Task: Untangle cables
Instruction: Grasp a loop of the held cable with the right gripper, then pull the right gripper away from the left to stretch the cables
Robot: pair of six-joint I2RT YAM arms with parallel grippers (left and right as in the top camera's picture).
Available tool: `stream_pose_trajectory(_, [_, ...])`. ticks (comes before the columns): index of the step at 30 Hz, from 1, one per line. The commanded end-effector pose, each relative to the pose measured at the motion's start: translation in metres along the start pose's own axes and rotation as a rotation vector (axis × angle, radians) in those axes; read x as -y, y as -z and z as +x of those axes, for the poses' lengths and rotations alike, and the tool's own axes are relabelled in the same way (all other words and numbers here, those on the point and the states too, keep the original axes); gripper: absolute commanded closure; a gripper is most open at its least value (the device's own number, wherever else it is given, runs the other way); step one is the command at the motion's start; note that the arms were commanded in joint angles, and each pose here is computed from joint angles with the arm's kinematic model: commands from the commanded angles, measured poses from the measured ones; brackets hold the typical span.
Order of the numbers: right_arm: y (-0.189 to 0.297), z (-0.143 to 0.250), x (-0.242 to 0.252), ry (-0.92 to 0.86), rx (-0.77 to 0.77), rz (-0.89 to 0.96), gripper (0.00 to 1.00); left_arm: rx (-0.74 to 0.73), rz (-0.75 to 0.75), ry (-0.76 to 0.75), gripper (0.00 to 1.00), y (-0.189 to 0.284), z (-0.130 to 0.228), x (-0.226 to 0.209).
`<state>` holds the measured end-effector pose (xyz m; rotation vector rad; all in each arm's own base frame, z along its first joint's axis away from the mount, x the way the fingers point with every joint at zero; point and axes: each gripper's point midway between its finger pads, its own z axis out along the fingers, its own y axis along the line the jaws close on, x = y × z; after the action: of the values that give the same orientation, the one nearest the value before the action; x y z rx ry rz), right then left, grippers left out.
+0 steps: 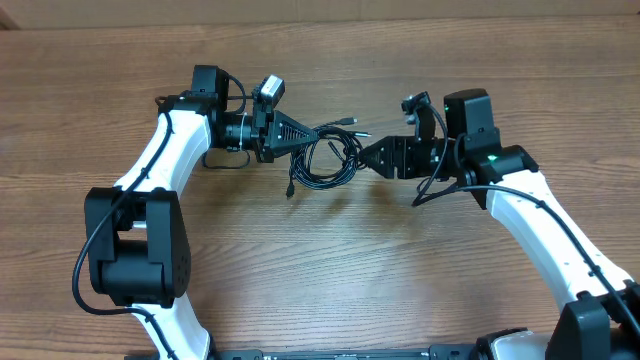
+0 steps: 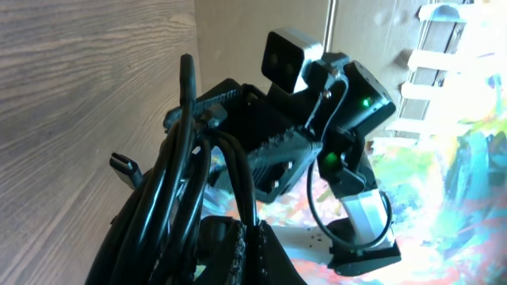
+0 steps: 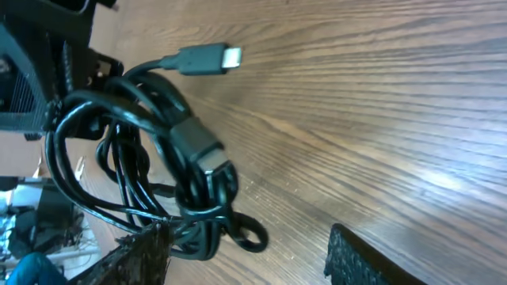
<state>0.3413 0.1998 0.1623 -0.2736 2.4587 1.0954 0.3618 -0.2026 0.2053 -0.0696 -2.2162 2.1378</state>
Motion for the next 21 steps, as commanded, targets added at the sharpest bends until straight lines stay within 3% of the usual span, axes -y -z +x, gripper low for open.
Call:
stream_pose_trajectory(1, [-0.009, 0.008, -0.011, 0.012, -0.03, -0.034, 0.37, -0.015, 0.046, 0.036, 0.96, -0.001, 0.0, 0.015])
stream_pose_trajectory(9, [-0.016, 0.004, -0.025, 0.069, -0.011, -0.064, 0.39, -0.015, 0.046, 0.037, 0.96, -0.001, 0.0, 0.015])
stream_pose_trajectory(14, [-0.015, 0.005, -0.029, 0.071, -0.017, -0.088, 0.63, -0.015, 0.046, 0.037, 0.96, -0.001, 0.0, 0.015])
stream_pose_trajectory(16, [-0.015, 0.006, -0.032, 0.072, -0.021, -0.103, 0.67, -0.015, 0.045, 0.037, 0.96, -0.001, 0.0, 0.015])
stream_pose_trajectory(21, [-0.015, 0.003, -0.026, 0.078, -0.007, -0.071, 0.6, -0.015, 0.046, 0.044, 0.96, -0.001, 0.0, 0.015])
